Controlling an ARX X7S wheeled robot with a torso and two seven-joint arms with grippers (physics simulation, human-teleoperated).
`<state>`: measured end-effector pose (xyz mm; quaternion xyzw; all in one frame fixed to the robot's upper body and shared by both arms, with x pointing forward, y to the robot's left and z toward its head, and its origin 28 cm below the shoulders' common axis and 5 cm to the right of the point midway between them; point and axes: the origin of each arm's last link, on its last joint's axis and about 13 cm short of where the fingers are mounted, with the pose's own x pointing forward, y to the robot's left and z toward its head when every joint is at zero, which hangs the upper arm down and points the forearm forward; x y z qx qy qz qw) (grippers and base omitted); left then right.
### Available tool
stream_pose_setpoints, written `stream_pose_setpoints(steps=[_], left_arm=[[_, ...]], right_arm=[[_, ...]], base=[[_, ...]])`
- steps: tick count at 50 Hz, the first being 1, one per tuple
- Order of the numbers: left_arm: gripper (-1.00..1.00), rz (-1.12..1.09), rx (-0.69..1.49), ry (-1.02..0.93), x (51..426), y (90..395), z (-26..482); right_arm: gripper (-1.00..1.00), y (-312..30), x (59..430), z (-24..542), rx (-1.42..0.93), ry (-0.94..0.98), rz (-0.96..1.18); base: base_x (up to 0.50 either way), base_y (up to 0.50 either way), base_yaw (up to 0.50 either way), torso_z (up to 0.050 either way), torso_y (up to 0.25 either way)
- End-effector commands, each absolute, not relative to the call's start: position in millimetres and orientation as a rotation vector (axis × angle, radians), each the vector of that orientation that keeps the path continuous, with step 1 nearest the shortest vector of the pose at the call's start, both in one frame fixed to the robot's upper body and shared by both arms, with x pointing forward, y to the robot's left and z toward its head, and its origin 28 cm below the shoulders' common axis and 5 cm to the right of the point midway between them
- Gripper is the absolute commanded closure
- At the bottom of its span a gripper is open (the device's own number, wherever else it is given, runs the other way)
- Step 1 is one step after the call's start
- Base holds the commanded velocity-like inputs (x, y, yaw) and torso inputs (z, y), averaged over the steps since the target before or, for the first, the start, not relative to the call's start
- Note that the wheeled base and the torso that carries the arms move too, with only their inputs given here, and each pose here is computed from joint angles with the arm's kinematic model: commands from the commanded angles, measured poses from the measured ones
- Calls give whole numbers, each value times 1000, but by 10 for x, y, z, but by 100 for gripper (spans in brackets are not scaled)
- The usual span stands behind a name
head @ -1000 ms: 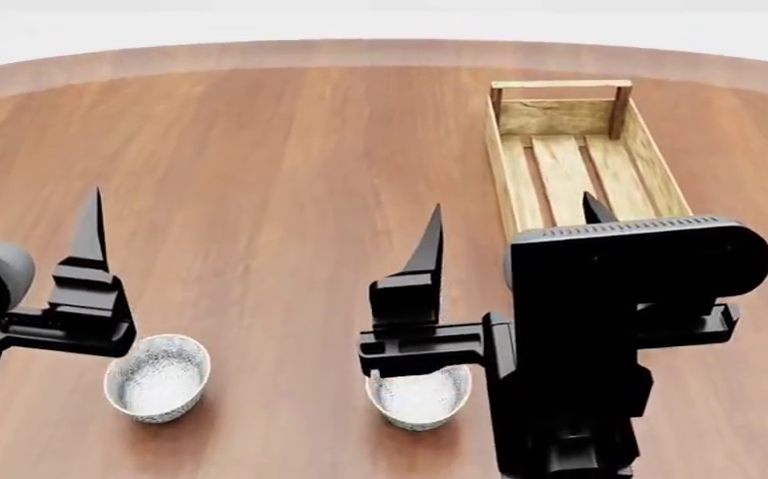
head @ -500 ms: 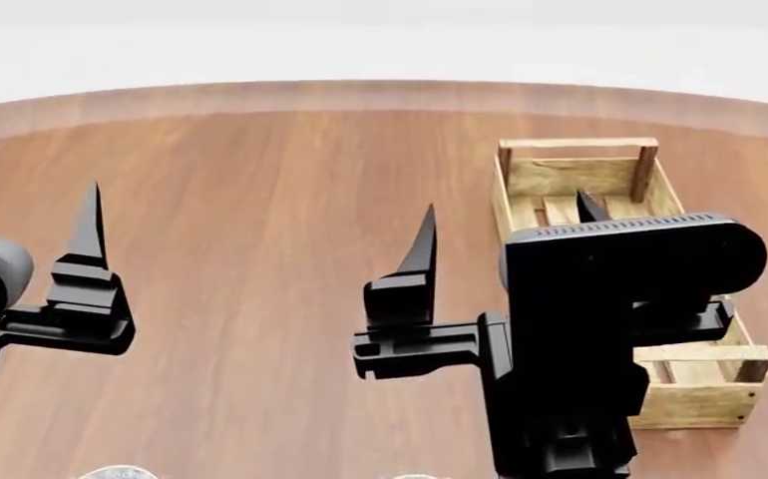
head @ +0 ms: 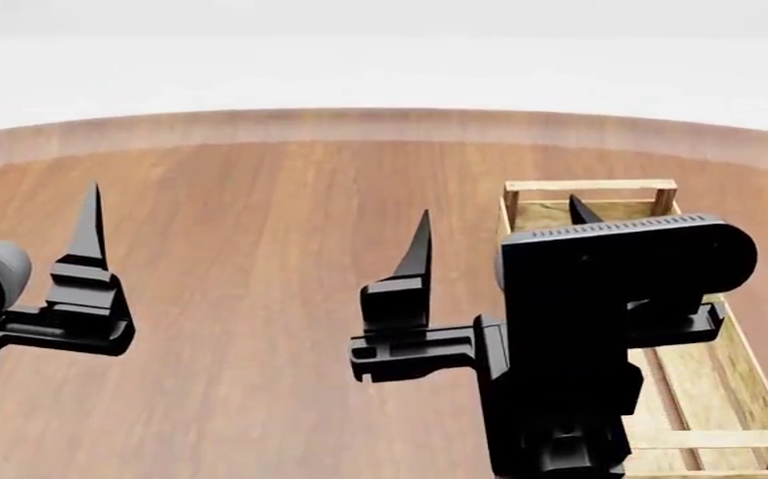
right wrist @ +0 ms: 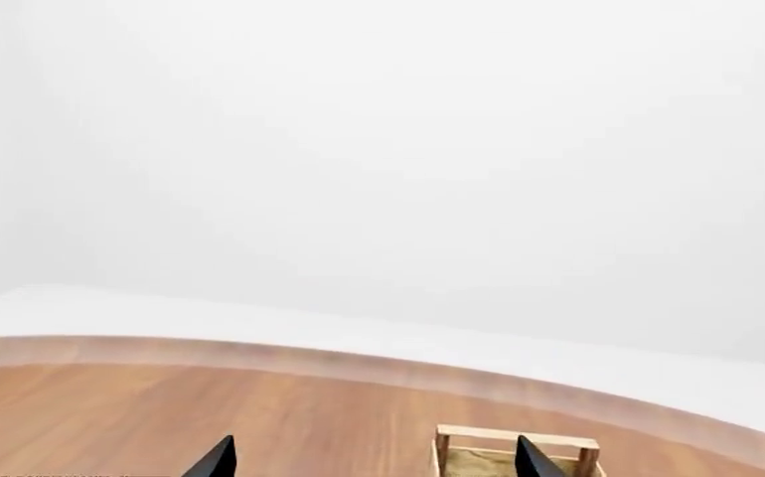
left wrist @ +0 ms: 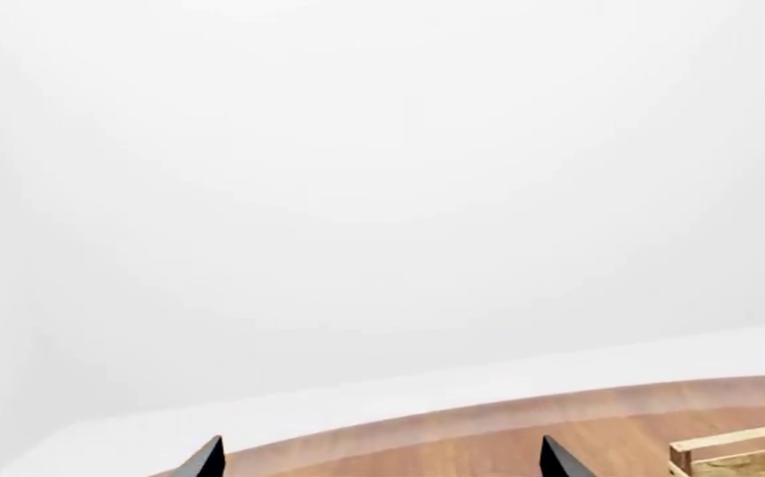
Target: Stack the right bowl on the left bowl and place them in the tray.
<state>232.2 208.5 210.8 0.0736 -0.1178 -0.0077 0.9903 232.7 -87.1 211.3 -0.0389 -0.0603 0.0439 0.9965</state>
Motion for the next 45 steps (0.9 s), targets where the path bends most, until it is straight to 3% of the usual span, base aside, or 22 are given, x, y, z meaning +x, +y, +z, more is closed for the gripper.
stream_pose_setpoints(steps=[1,9,22,45], left_arm=[[-100,-16,135,-235,2324,2095,2124],[-100,-16,136,-237,2323,2093,2131],[-100,-9,140,-240,2307,2107,2158],[-100,-7,139,-242,2325,2117,2163]], right_arm=[[-100,-880,2297,2090,-56,-119,137],[-100,-875,2317,2128,-52,-75,123],[-100,-961,2444,2124,-88,291,130],[-100,-1049,2160,1961,-158,624,197]], base=[[0,0,0,0,0],[183,0,0,0,0],[0,0,0,0,0],[0,0,0,0,0]])
